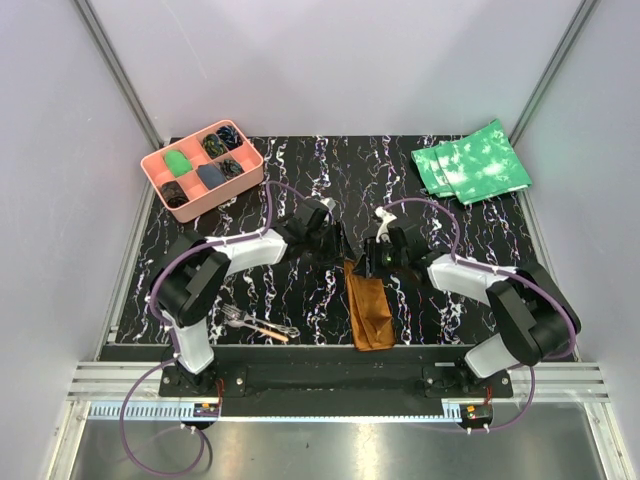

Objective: Fold the napkin into a case and place the utensils inside
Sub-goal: Smooth out the smaller rectangle-folded napkin at the center of the board.

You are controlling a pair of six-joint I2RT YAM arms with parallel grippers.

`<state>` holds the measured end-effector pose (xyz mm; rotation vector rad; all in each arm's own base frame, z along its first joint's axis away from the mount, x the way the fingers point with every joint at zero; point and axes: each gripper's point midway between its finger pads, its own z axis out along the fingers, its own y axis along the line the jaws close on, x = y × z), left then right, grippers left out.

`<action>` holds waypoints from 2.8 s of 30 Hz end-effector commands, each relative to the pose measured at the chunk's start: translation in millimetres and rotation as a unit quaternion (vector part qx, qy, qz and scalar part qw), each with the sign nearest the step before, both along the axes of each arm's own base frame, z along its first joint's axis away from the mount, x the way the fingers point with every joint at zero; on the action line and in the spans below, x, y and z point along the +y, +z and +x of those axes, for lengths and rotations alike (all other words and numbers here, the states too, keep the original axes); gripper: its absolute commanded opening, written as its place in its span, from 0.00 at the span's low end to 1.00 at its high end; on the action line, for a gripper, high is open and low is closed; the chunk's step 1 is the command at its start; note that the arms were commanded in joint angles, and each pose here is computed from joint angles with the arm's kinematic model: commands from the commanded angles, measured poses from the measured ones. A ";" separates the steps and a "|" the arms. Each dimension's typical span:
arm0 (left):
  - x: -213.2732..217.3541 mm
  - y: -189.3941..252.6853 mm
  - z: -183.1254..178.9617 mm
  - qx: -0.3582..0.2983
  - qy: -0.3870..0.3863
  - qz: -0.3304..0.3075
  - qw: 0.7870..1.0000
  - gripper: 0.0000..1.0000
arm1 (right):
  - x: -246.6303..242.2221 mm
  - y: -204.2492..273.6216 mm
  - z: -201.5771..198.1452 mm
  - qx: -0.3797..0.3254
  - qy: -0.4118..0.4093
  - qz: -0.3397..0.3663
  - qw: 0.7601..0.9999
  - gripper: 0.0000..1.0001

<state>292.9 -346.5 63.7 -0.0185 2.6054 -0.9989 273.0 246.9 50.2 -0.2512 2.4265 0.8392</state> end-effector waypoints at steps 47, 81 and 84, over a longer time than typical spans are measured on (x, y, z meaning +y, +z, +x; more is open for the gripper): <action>-26.4 -0.9 22.8 -0.039 -0.019 0.037 0.998 0.12 | -11.0 0.4 5.1 0.040 -0.017 0.070 0.997 0.12; -33.2 23.0 8.0 -0.001 0.027 -0.062 0.998 0.00 | 6.5 23.7 6.3 0.000 0.026 0.087 0.996 0.44; -34.7 23.6 7.0 0.011 0.033 -0.067 0.997 0.00 | 9.2 17.7 6.3 0.004 0.027 0.080 0.996 0.43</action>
